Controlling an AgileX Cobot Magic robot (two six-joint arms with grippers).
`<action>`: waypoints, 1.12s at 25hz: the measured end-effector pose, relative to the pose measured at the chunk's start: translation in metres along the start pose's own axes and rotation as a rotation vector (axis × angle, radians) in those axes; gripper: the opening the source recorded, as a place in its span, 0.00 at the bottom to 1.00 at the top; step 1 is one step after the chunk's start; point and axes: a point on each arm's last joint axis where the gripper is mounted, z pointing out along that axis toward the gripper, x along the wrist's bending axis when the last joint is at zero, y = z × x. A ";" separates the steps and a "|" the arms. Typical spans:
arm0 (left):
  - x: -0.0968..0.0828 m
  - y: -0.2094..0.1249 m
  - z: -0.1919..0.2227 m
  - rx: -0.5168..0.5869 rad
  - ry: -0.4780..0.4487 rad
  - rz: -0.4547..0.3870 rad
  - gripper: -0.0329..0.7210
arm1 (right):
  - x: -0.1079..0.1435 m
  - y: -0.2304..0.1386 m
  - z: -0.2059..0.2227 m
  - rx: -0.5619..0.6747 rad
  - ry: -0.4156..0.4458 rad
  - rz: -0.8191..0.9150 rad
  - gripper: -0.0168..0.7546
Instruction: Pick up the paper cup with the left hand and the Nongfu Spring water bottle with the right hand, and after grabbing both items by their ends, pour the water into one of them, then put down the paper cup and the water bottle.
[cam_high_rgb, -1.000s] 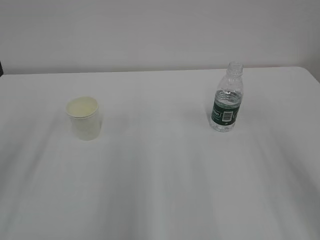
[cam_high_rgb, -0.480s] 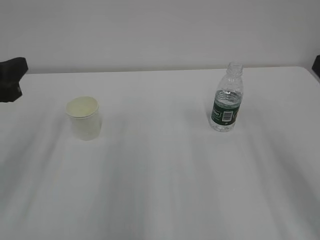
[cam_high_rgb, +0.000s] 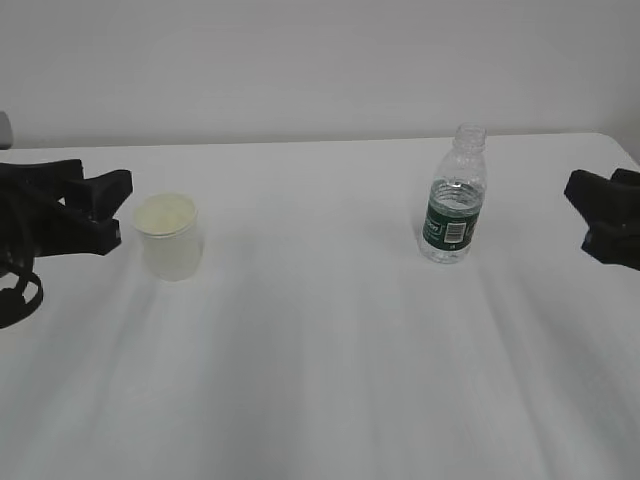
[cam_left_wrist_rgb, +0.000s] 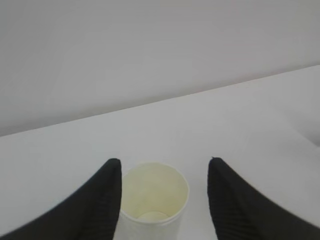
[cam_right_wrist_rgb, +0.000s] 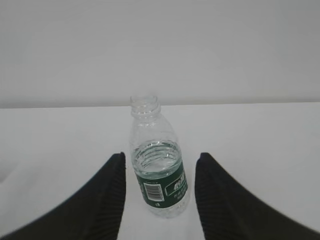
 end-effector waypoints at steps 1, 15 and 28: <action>0.000 -0.002 0.001 0.003 -0.001 -0.015 0.57 | 0.000 -0.002 0.002 0.004 0.005 0.013 0.48; 0.001 -0.048 -0.012 -0.043 0.001 -0.059 0.57 | 0.003 -0.056 0.034 0.104 0.131 0.040 0.48; 0.000 -0.072 -0.005 0.051 -0.006 -0.048 0.57 | -0.006 -0.093 0.047 0.165 0.091 -0.142 0.76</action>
